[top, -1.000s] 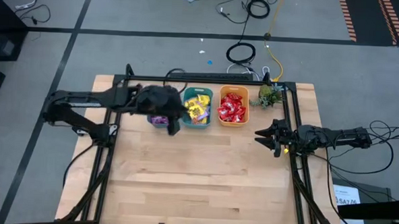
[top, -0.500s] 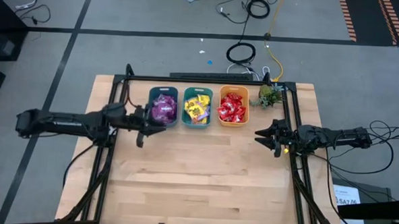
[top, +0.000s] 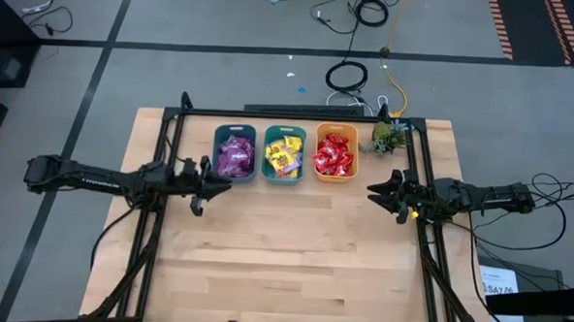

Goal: Sort candy
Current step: Return to Home Position

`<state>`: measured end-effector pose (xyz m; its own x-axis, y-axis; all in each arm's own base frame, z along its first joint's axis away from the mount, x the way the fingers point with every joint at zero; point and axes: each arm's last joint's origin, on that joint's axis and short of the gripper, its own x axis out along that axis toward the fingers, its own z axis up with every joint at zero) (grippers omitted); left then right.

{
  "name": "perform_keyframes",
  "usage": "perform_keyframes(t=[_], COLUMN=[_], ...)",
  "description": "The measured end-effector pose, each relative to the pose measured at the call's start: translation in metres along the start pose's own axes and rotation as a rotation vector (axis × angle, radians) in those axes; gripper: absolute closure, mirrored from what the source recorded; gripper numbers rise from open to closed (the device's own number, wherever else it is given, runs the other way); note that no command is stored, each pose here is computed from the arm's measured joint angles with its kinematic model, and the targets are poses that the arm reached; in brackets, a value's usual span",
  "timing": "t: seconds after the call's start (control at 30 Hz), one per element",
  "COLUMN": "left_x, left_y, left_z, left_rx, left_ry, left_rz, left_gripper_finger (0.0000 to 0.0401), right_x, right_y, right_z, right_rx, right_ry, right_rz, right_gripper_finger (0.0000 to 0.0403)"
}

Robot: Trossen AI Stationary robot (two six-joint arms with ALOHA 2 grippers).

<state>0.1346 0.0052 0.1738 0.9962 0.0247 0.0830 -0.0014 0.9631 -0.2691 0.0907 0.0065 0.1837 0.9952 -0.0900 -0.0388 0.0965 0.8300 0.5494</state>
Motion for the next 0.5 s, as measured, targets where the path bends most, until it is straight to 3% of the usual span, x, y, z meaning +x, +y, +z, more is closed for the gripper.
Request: perform_keyframes(t=[0.3, 0.5], left_x=[-0.019, -0.038], left_y=[-0.002, 0.001], left_z=[0.006, 0.011], left_rx=[0.005, 0.017], left_ry=[0.004, -0.076], left_rz=[-0.096, -0.042], left_gripper_finger=[0.0317, 0.0317], right_x=[0.0, 0.0], right_y=[0.0, 0.0], right_z=[0.0, 0.0], right_rx=[0.001, 0.001], right_ry=[-0.003, -0.002], right_rz=[0.002, 0.003], right_gripper_finger=[0.022, 0.022])
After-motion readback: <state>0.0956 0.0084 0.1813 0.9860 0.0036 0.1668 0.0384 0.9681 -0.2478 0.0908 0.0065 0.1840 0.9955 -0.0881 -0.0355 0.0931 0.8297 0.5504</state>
